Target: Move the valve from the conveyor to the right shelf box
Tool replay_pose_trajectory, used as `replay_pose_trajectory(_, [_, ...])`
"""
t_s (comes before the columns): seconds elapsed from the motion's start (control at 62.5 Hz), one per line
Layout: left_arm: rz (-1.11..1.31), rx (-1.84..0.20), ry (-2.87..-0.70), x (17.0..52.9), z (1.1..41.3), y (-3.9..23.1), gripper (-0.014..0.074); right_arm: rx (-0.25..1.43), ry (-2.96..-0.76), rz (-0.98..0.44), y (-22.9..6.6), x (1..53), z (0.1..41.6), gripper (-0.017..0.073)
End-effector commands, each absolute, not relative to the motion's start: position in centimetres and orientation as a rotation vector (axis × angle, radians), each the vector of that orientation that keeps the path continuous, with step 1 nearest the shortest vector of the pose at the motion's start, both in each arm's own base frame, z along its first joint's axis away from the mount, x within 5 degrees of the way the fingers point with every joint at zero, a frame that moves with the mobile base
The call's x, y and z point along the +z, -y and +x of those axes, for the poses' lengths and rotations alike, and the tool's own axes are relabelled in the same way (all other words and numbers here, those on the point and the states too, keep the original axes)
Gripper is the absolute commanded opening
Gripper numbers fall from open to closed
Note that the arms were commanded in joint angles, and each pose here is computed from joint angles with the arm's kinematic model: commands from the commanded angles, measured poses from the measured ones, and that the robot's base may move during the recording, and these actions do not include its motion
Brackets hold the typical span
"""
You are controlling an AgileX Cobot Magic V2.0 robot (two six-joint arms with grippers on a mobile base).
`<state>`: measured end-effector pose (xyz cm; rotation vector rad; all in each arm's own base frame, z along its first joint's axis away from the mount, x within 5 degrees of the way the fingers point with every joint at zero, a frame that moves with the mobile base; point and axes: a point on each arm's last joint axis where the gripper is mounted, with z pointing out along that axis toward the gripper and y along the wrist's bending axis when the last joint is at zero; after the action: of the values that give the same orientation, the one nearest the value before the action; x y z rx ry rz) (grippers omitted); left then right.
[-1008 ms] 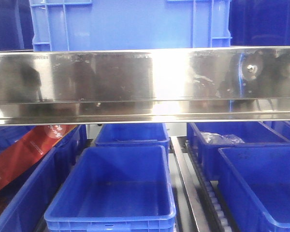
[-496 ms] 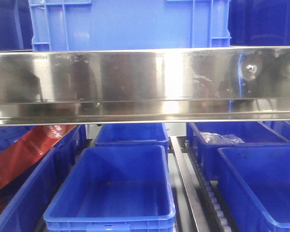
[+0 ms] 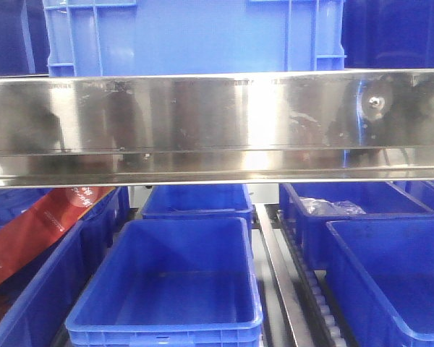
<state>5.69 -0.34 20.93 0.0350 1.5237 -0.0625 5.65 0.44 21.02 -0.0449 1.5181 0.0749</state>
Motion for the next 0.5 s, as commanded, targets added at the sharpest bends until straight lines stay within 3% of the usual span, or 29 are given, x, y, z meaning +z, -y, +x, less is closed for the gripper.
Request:
replay_pose_trajectory(0.0, [0.036,-0.061,-1.499,21.18,5.61,0.34,-0.0111,0.062,-1.499,-0.045,-0.39,21.17,5.61,-0.0168])
replay_pose_trajectory(0.368, [0.011,-0.087,-1.504,21.14,5.62,0.34,-0.0111,0.062,-1.499,-0.045,-0.39,21.17,5.61,-0.0168])
replay_pose_trajectory(0.48, [0.081,-0.013,-1.501,21.14,5.62,0.34,-0.0111,0.062,-1.499,-0.045,-0.39,21.17,5.61,-0.0168])
